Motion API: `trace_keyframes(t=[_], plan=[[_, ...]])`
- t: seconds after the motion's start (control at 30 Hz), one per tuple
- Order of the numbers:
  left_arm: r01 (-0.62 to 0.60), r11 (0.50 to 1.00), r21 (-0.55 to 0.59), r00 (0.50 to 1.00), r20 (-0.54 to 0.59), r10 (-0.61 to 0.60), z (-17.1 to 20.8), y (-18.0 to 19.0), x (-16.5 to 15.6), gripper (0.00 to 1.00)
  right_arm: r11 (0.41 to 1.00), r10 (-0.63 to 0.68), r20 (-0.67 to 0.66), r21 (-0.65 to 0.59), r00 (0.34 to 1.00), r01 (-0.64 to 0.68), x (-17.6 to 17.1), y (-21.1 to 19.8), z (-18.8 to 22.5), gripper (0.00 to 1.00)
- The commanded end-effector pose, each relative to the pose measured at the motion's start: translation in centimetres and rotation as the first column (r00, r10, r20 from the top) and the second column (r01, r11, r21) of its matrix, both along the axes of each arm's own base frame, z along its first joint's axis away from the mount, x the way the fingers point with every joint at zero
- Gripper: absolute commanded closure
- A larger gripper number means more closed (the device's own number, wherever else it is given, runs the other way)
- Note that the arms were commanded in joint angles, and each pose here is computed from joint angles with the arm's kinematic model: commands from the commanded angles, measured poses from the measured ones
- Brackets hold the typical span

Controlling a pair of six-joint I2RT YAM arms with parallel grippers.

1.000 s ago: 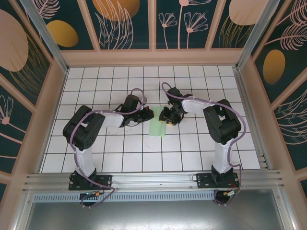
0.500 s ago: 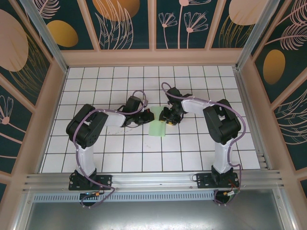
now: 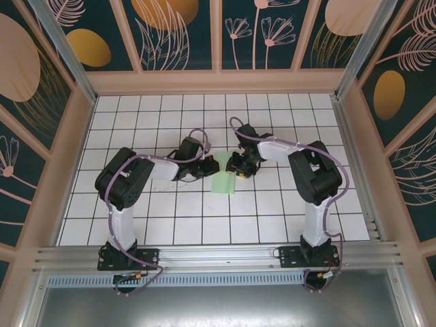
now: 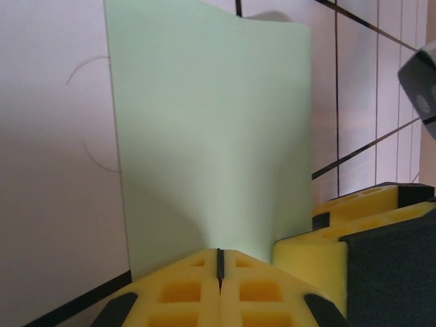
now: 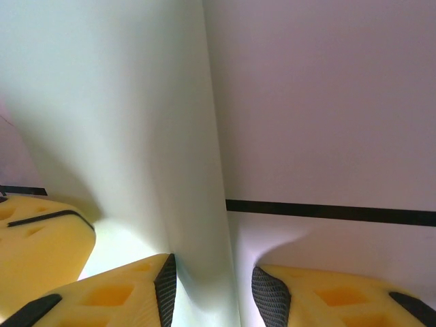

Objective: Fold a paper plane with a square sheet of paper (pick it up from the middle)
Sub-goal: Hold the square sheet of paper at the center of the table.

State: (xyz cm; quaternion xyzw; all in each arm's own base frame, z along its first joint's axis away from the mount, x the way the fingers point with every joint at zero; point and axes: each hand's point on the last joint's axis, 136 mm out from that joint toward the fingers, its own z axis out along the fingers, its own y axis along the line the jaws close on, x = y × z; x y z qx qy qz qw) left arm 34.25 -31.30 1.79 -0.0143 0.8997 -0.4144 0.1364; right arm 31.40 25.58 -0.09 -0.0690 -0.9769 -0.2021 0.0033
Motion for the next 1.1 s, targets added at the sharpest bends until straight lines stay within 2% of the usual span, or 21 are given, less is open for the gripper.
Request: trace_keyframes(t=[0.0, 0.2, 0.47, 0.7, 0.93, 1.07], plan=[[0.027, 1.0, 0.004, 1.0, 0.001, -0.027, -0.2, -0.5, 0.0, 1.0, 0.946, 0.003, -0.212, -0.316, 0.977, -0.071, -6.9, -6.1, -14.3, 0.55], [0.017, 0.999, 0.035, 1.0, -0.018, -0.016, -1.0, 0.0, -0.2, 1.0, 0.946, -0.004, -0.217, -0.317, 0.976, -0.066, -7.1, -6.1, -14.5, 0.55], [0.013, 0.98, 0.2, 0.994, -0.11, 0.01, -5.0, 2.6, -1.8, 1.0, 0.961, -0.002, -0.165, -0.272, 0.986, -0.043, -5.6, -5.0, -12.2, 0.55], [0.018, 0.954, 0.298, 0.985, -0.169, 0.034, -8.0, 4.8, -4.0, 1.0, 0.996, -0.011, 0.042, -0.087, 0.999, 0.015, -1.5, -1.5, -3.3, 0.51], [0.017, 0.942, 0.336, 0.981, -0.19, 0.05, -9.6, 5.8, -4.9, 1.0, 0.999, -0.047, 0.309, 0.035, 0.95, 0.038, 1.5, -0.7, 6.6, 0.46], [0.009, 0.948, 0.318, 0.98, -0.193, 0.055, -9.7, 5.7, -4.9, 1.0, 0.99, -0.063, 0.367, 0.138, 0.928, 0.013, 1.8, 0.6, 8.9, 0.55]])
